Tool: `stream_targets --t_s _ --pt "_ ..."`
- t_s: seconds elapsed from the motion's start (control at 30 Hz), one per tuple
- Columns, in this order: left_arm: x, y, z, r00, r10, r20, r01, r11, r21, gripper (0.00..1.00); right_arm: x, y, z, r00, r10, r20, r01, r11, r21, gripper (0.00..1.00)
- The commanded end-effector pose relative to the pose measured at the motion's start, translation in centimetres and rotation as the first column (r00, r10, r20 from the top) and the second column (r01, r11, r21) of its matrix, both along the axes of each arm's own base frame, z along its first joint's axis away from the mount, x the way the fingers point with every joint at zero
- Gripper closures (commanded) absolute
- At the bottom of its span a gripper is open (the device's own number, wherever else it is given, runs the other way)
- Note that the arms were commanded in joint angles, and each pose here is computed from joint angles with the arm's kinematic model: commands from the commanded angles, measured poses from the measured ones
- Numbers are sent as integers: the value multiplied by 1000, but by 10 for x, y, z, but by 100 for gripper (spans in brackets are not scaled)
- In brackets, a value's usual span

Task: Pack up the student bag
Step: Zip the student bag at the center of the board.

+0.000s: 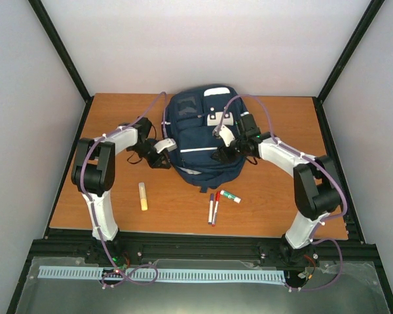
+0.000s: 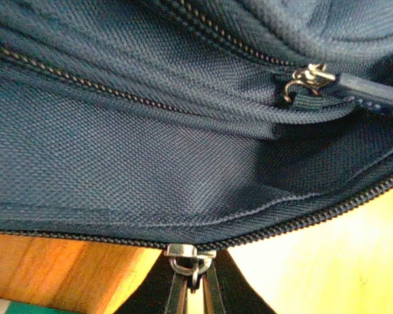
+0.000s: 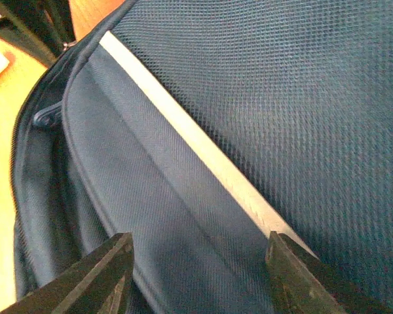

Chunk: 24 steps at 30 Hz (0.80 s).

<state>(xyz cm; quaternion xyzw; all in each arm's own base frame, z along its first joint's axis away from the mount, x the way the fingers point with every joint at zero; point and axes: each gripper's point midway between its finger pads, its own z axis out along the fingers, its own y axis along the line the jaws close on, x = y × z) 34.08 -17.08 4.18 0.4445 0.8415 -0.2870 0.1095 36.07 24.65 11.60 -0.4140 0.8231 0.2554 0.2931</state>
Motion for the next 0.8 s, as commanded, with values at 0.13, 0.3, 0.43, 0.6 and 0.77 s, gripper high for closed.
stream_targets --t_s 0.13,0.3,0.43,0.6,0.77 --pt "-42 -3 0 989 -14 -145 19 999 37 99 19 23 -34 996 -75 -44 74 997 -19 52" --pt "-60 -14 -1 985 -32 -168 39 999 36 99 15 22 -53 993 -92 -73 89 995 -49 55" --pt "-74 -24 -1 982 -52 -181 58 998 27 99 8 27 -57 994 -82 -76 78 995 -55 56" --pt "-84 -38 10 978 -64 -200 60 998 -25 99 1 30 -60 994 -74 -77 69 995 -65 57" --pt "-93 -52 20 977 -97 -192 89 995 -50 99 2 34 -58 995 -75 -69 71 996 -63 58"
